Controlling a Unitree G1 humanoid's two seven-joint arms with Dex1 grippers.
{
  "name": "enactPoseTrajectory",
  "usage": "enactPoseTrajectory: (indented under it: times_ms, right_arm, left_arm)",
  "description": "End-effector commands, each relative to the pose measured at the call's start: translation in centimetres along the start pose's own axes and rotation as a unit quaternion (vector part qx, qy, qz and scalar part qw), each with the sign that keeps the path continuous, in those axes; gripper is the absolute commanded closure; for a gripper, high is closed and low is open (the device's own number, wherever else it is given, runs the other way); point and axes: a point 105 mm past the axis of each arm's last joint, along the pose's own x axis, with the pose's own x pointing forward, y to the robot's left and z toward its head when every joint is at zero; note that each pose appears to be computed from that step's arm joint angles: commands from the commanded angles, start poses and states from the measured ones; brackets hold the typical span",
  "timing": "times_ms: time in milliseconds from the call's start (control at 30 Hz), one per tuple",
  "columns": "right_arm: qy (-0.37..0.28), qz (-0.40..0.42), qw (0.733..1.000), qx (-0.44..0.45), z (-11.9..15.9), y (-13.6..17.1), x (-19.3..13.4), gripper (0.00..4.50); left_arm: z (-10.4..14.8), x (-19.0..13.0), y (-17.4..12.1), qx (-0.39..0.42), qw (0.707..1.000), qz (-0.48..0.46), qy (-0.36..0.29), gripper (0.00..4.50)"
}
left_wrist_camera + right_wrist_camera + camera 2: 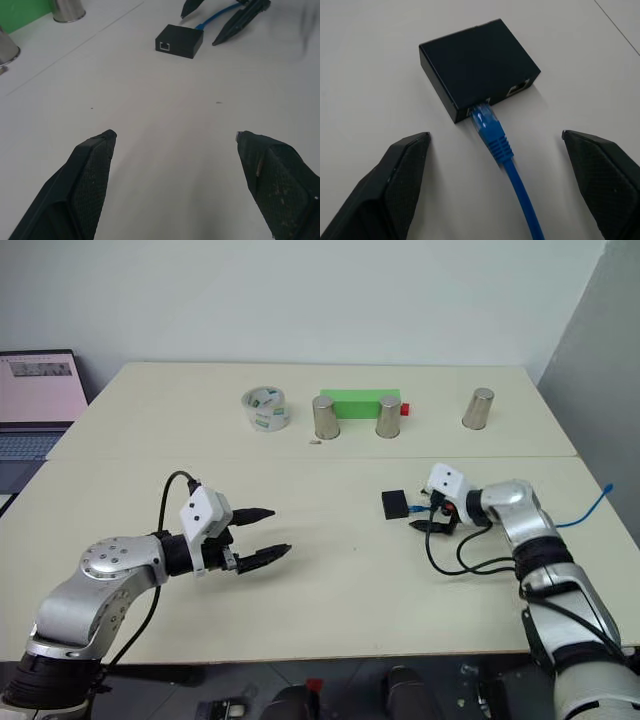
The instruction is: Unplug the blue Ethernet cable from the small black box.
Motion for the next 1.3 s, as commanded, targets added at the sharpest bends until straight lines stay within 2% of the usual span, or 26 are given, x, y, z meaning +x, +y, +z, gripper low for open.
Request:
enactPoseTrajectory:
  times_ms: [33, 467, 500, 567, 667, 767, 933, 1067, 1300]
  right_arm:
    - [0.023, 0.033, 0.999, -0.014, -0.6, 0.3, -0.1, 1.07]
    - [0.025, 0.048, 0.997, -0.048, 0.2, 0.3, -0.4, 4.26]
    - [0.022, 0.043, 0.997, -0.056, 0.4, 0.2, -0.4, 4.4]
    - [0.012, 0.034, 0.995, -0.094, 1.1, 0.2, -0.5, 4.4]
    - [-0.032, 0.0, 0.981, -0.191, 4.1, 0.3, -0.6, 4.4]
    - [-0.07, -0.033, 0.945, -0.318, 7.3, 1.3, -0.7, 4.4]
    - [-0.138, -0.055, 0.884, -0.443, 11.6, 4.2, -0.1, 4.4]
    - [-0.164, -0.052, 0.856, -0.488, 13.1, 6.1, 0.2, 4.4]
    - [-0.179, -0.036, 0.852, -0.492, 13.7, 7.8, 0.6, 4.4]
  left_arm:
    - [0.9, 0.0, -0.2, 0.024, 1.0, 0.0, -0.011, 0.4]
    - [0.5, -0.2, 0.5, -0.007, 1.0, -0.004, -0.015, 0.4]
    - [0.5, -0.2, 0.6, -0.011, 1.0, -0.003, -0.016, 0.4]
    - [0.7, -0.2, 0.7, -0.037, 0.999, -0.004, -0.029, 0.4]
    - [1.1, -0.2, 1.1, -0.104, 0.993, -0.002, -0.058, 0.4]
    - [1.7, 0.1, 1.0, -0.184, 0.979, -0.014, -0.09, 0.4]
    - [2.7, 1.4, -0.6, -0.253, 0.957, -0.061, -0.125, 0.4]
    - [3.5, 2.5, -1.3, -0.279, 0.945, -0.076, -0.151, 0.4]
    - [4.2, 3.3, -0.9, -0.293, 0.938, -0.071, -0.173, 0.4]
